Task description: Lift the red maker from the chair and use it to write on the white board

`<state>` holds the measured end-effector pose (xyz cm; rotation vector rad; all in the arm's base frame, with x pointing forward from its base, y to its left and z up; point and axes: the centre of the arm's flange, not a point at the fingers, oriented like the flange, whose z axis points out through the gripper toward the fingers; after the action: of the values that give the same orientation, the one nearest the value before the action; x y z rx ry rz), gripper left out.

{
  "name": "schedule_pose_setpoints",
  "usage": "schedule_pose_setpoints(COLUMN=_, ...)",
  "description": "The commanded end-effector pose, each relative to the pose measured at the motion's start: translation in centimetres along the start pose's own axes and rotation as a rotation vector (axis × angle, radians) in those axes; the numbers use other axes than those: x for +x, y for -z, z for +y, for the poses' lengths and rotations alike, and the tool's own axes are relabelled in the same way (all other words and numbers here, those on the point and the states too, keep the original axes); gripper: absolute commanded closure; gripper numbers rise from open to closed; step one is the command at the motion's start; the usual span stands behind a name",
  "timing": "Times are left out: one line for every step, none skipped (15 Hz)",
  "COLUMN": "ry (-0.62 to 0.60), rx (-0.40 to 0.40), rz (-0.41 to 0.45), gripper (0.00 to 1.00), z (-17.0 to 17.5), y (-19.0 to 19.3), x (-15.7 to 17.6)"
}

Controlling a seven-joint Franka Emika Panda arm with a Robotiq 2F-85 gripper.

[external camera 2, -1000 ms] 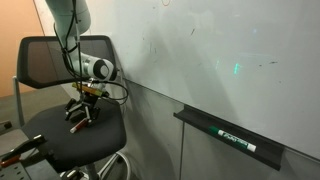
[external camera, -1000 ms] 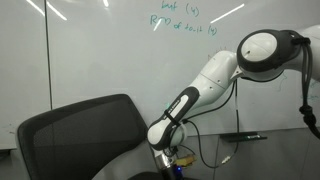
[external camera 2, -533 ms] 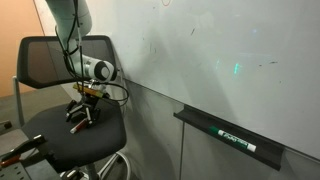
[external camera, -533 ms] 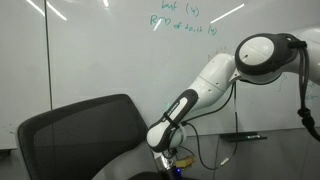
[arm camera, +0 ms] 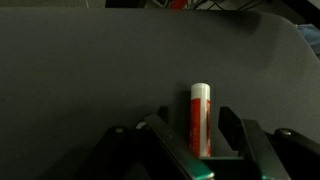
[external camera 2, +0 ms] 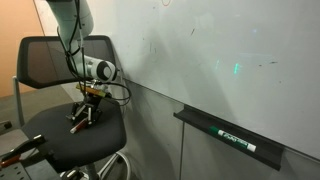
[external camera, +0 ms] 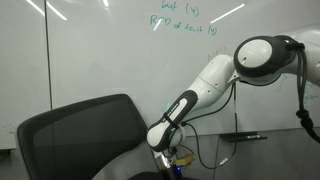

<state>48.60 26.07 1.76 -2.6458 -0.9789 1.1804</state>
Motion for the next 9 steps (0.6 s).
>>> schedule_pose_setpoints(ry=-0.007, rx=-0.022, rz=-0.01, gripper=0.73, z=0.2, y=0.2, x=0.8)
schedule_pose_setpoints(ry=-0.012, rx=-0.026, rz=-0.004, gripper=0.8, z=0.2, y=0.2, x=0.8)
schedule_pose_setpoints(ry=-0.014, rx=-0.03, rz=0.0, gripper=0.89, z=0.2, y=0.2, x=0.7)
schedule_pose_setpoints(ry=-0.018, rx=-0.031, rz=0.009, gripper=0.95, z=0.2, y=0.3, x=0.6)
schedule_pose_setpoints(ry=-0.019, rx=-0.032, rz=0.015, gripper=1.0, z=0.1, y=0.4, x=0.5)
schedule_pose_setpoints(ry=-0.02, rx=-0.031, rz=0.022, gripper=0.96, z=0.0, y=0.5, x=0.3)
schedule_pose_setpoints(ry=-0.026, rx=-0.037, rz=0.027, gripper=0.95, z=-0.1, y=0.6, x=0.0)
schedule_pose_setpoints(ry=-0.027, rx=-0.036, rz=0.03, gripper=0.95, z=-0.2, y=0.7, x=-0.2)
schedule_pose_setpoints(ry=-0.038, rx=-0.041, rz=0.034, gripper=0.95, z=-0.3, y=0.8, x=-0.7)
